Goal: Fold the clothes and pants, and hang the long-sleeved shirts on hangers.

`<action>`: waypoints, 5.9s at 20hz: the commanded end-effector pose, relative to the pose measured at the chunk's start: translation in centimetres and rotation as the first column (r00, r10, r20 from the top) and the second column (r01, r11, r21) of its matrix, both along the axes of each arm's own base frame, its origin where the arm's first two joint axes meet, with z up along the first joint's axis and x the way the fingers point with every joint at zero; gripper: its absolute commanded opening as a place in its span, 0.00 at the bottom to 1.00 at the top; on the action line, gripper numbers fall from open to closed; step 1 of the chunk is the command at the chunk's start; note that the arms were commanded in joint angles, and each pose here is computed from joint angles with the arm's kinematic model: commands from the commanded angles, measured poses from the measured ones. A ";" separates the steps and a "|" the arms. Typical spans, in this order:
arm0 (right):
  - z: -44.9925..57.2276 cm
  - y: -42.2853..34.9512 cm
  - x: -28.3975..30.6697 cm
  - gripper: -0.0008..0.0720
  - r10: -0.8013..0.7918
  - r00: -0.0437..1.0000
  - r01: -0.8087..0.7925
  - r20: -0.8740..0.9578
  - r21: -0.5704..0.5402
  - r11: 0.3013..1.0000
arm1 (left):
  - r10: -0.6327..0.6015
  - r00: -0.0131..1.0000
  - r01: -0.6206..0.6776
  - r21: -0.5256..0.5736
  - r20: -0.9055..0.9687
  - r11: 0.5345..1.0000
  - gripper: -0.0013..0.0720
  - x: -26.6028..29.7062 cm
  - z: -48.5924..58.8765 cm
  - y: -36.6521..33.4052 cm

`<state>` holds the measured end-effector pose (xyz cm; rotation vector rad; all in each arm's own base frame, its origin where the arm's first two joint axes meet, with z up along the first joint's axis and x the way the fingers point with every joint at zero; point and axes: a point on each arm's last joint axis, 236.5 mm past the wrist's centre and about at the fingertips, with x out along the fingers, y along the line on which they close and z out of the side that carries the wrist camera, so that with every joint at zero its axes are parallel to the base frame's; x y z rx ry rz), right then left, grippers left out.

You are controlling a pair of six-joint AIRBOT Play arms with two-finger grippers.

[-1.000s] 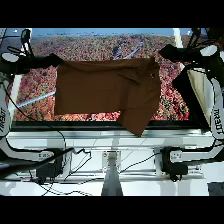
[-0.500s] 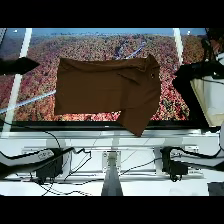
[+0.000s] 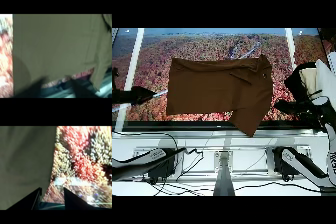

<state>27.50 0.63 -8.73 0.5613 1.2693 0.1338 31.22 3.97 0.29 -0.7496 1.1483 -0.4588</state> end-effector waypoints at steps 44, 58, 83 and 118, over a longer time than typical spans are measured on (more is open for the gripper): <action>27.8 5.9 11.0 0.03 0.256 0.670 -0.264 0.697 -0.099 0.960 | -0.084 0.752 -0.133 0.275 0.653 0.952 0.03 11.2 20.2 -2.7; 62.1 7.8 -6.0 0.03 0.402 -0.113 0.197 0.909 -0.376 0.906 | -0.258 -0.059 -0.894 0.064 0.964 0.444 0.03 -8.5 54.2 1.4; 6.4 1.6 21.6 0.03 0.282 0.948 -0.285 0.147 0.004 0.958 | -0.250 0.917 0.073 0.486 0.310 0.871 0.03 20.4 -2.6 -2.1; -3.0 10.4 -7.4 0.59 0.090 0.971 -0.028 -0.221 0.266 0.963 | 0.222 0.943 -0.170 0.216 -0.248 0.962 0.86 -5.3 -8.4 0.1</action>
